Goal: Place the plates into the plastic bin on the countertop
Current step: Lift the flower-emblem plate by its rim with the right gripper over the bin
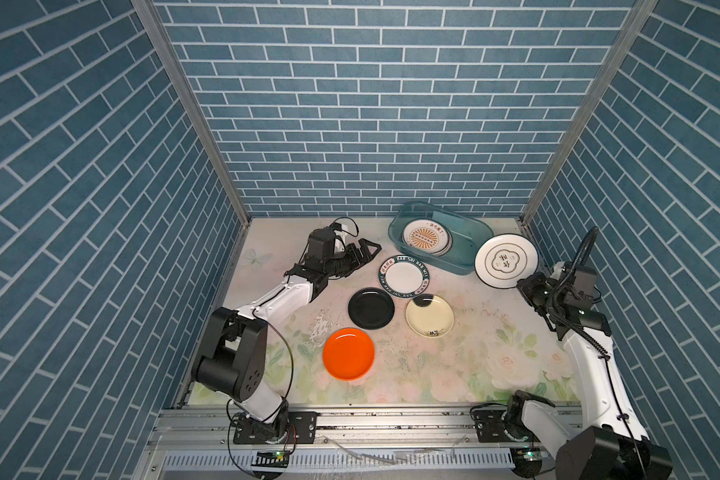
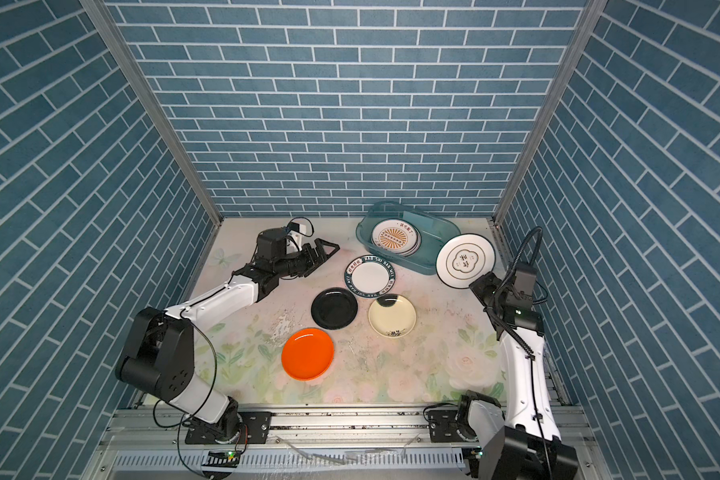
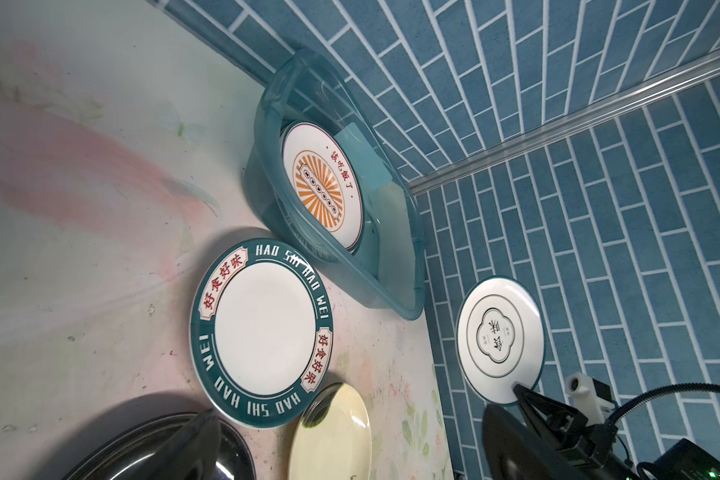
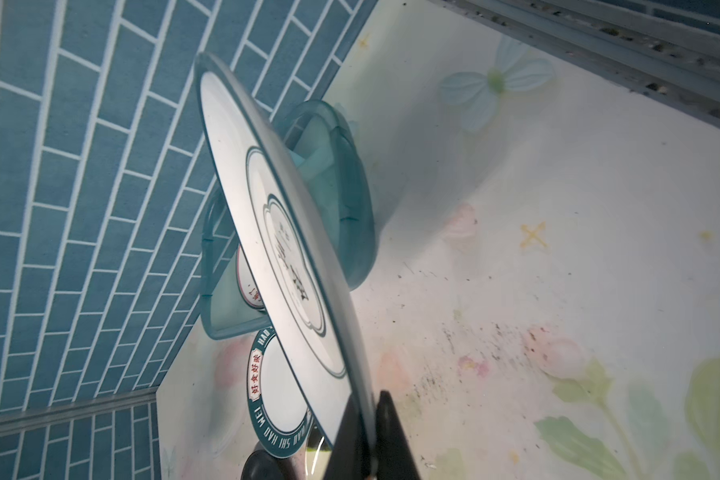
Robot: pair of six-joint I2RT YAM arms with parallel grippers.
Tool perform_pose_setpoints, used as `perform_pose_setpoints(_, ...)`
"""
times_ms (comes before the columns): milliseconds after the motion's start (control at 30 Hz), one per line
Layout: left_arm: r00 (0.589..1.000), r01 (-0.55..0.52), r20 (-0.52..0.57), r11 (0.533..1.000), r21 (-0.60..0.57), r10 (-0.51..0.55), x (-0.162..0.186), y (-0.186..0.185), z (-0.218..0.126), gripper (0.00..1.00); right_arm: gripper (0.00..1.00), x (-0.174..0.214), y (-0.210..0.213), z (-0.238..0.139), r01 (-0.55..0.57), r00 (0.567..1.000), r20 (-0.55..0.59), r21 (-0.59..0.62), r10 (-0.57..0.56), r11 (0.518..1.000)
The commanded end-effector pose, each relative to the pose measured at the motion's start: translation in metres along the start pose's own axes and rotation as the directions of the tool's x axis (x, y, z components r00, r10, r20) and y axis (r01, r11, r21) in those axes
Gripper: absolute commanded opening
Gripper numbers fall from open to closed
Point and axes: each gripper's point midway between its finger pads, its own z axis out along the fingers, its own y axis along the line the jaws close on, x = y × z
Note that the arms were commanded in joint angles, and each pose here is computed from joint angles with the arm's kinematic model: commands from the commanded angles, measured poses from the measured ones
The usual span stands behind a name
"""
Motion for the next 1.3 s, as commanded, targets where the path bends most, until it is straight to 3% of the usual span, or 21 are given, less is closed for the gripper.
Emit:
perform_pose_setpoints(0, 0.994, -0.033, 0.106, 0.996, 0.081, 0.024, -0.022, -0.017, -0.017, 0.99, 0.0, -0.019, 0.041, -0.004, 0.077, 0.996, 0.053, -0.08, -0.073, 0.994)
perform_pose_setpoints(267, 0.991, -0.029, 0.136, 0.996, 0.082, 0.018, -0.028, -0.006, -0.027, 1.0, 0.0, -0.007, 0.085, 0.032, 0.151, 0.987, -0.038, -0.125, -0.157, 0.981)
perform_pose_setpoints(600, 0.977, -0.13, 0.189, 0.974, 0.186, 0.094, -0.029, -0.024, -0.038, 0.99, 0.0, -0.005, 0.139, 0.102, 0.186, 0.966, -0.149, -0.177, -0.214, 0.966)
perform_pose_setpoints(833, 0.977, -0.138, 0.174, 0.986, 0.093, 0.12, -0.028, -0.01, -0.04, 1.0, 0.0, -0.003, 0.171, 0.159, 0.163, 0.953, -0.217, -0.214, -0.21, 0.963)
perform_pose_setpoints(1067, 0.972, -0.145, 0.181, 0.989, -0.026, 0.147, -0.034, 0.013, -0.049, 1.0, 0.0, -0.006, 0.174, 0.208, 0.143, 0.946, -0.266, -0.168, -0.184, 0.975)
perform_pose_setpoints(1267, 0.971, -0.128, 0.196, 0.991, -0.048, 0.135, -0.044, 0.019, -0.052, 1.0, 0.0, 0.009, 0.177, 0.234, 0.109, 0.934, -0.32, -0.16, -0.156, 0.981)
